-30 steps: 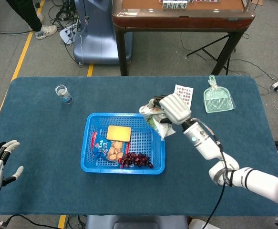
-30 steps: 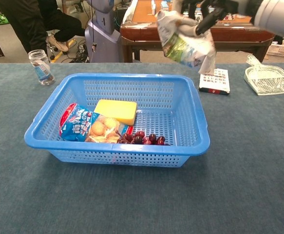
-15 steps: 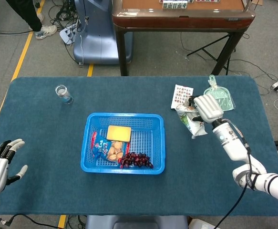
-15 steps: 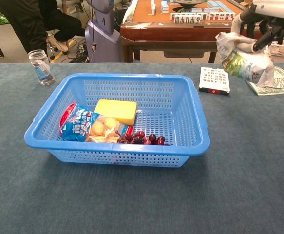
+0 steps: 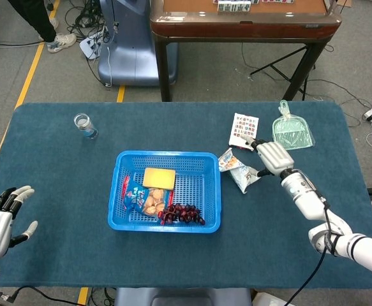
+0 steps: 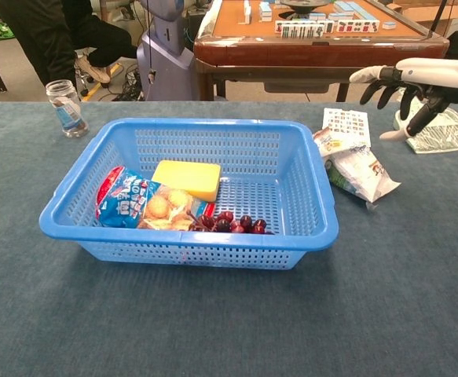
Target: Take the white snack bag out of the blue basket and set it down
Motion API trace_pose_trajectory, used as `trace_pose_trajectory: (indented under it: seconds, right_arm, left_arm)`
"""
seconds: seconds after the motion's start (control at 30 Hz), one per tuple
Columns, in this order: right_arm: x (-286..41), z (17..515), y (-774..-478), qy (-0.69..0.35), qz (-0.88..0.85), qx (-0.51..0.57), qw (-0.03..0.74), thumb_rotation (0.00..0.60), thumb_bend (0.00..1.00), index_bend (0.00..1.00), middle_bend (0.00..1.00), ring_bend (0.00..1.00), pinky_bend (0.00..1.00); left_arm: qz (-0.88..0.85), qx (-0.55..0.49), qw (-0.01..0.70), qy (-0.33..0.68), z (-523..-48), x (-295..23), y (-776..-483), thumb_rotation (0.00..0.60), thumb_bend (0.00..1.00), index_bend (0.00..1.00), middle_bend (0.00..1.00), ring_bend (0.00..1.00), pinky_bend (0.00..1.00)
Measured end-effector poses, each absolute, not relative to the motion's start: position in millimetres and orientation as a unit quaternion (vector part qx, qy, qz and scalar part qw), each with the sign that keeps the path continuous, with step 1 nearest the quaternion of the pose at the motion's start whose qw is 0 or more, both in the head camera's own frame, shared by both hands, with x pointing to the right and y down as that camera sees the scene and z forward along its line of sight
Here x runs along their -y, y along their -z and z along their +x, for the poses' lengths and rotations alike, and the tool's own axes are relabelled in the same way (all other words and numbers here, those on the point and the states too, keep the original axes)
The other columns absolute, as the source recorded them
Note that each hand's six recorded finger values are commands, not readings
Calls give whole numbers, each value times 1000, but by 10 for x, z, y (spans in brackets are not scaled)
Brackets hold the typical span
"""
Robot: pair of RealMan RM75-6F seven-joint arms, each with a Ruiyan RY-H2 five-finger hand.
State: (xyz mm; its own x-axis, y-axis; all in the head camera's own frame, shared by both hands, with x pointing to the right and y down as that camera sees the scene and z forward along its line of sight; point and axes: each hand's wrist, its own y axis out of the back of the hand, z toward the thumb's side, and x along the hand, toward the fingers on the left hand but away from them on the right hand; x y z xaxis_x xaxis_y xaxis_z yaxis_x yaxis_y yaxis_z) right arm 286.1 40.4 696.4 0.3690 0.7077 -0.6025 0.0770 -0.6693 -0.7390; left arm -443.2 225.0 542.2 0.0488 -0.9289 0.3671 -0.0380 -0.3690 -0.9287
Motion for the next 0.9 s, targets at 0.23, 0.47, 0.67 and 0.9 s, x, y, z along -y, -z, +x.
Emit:
trace_pose_trajectory:
  seconds: [0.23,0.47,0.67,0.9]
  right_arm:
    - [-423,2922,-6742,-485,-765,271,326,600,163,0,103,112,261]
    - [-652,3303,-6332,-490,-727,314,365,600,188,51,244,165,261]
    - [-1060,3805,-6004,-516,-683,360,371,600,188,54,253,197,261]
    - [-1585,4220,-5680,-550,-640,386,373,600,188,54,266,207,261]
  left_arm:
    - [-606,-398,398,562,-4438,-2229,-5422,600,274,260,212,157,245]
    - [-606,-397,394,566,-4476,-2232,-5450,600,274,261,212,157,245]
    - [-611,-390,392,566,-4455,-2230,-5495,600,274,261,212,157,245]
    - [-616,-386,389,566,-4403,-2248,-5522,600,274,263,212,157,245]
